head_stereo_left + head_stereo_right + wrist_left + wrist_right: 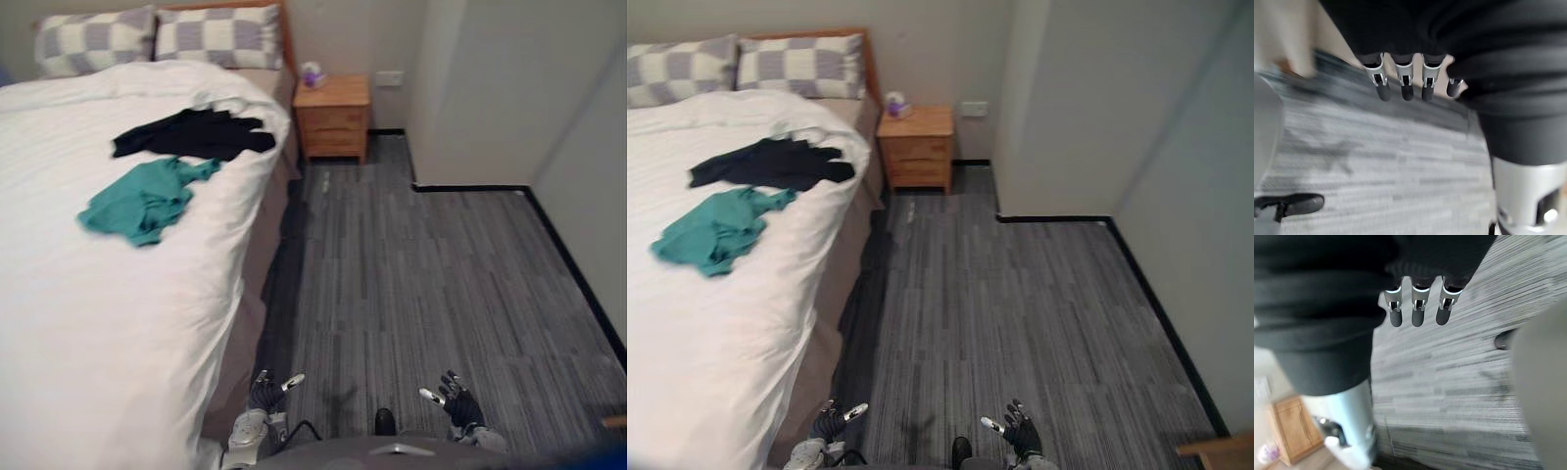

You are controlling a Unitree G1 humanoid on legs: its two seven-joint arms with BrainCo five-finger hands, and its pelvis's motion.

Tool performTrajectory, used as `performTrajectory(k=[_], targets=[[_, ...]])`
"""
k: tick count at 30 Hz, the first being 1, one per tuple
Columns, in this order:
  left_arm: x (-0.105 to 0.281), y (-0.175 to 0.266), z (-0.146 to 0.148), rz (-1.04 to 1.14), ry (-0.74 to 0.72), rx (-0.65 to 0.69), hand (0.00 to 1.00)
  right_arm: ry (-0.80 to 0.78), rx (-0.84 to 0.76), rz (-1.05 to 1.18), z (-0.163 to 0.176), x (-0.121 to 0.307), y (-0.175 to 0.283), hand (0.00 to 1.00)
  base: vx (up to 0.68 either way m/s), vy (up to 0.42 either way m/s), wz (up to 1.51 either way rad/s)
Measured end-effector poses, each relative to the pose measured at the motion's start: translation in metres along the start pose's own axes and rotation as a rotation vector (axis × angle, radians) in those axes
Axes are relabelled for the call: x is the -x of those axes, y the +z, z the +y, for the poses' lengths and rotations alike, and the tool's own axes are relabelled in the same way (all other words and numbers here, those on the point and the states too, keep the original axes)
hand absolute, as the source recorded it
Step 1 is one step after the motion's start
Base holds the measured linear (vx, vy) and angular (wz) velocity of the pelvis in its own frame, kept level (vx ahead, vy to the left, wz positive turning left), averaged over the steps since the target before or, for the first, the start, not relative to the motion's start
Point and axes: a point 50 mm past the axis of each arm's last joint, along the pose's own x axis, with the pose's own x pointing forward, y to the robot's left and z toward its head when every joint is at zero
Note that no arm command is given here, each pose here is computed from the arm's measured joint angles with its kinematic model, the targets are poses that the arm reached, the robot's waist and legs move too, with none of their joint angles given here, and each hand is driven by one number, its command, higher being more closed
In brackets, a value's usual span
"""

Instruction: Tidy the bed and pick cloth on bed and put in laundry

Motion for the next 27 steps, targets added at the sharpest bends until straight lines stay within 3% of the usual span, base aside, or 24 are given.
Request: performTrajectory(k=[12,23,24,27], targets=[[-0.002,-0.002,0.002,0.040,-0.033,-0.034,0.00,0.004,-0.011,0.009,0.005,-0.003,0.003,0.00,0.12,0.062,-0.13],[-0.003,-0.003,0.012,0.090,0.028,0.029,0.00,0.005,-0.021,0.149,0.013,-0.003,-0.013,0.00,-0.06,-0.031,0.29],[0.002,-0.019,0.018,0.181,0.035,-0.013,0.00,-0.018,0.009,0.227,0.009,0.001,-0.024,0.00,-0.03,-0.006,0.01],[0.002,-0.019,0.018,0.181,0.035,-0.013,0.00,-0.018,0.009,0.227,0.009,0.001,-0.025,0.00,0.00,0.000,0.00]])
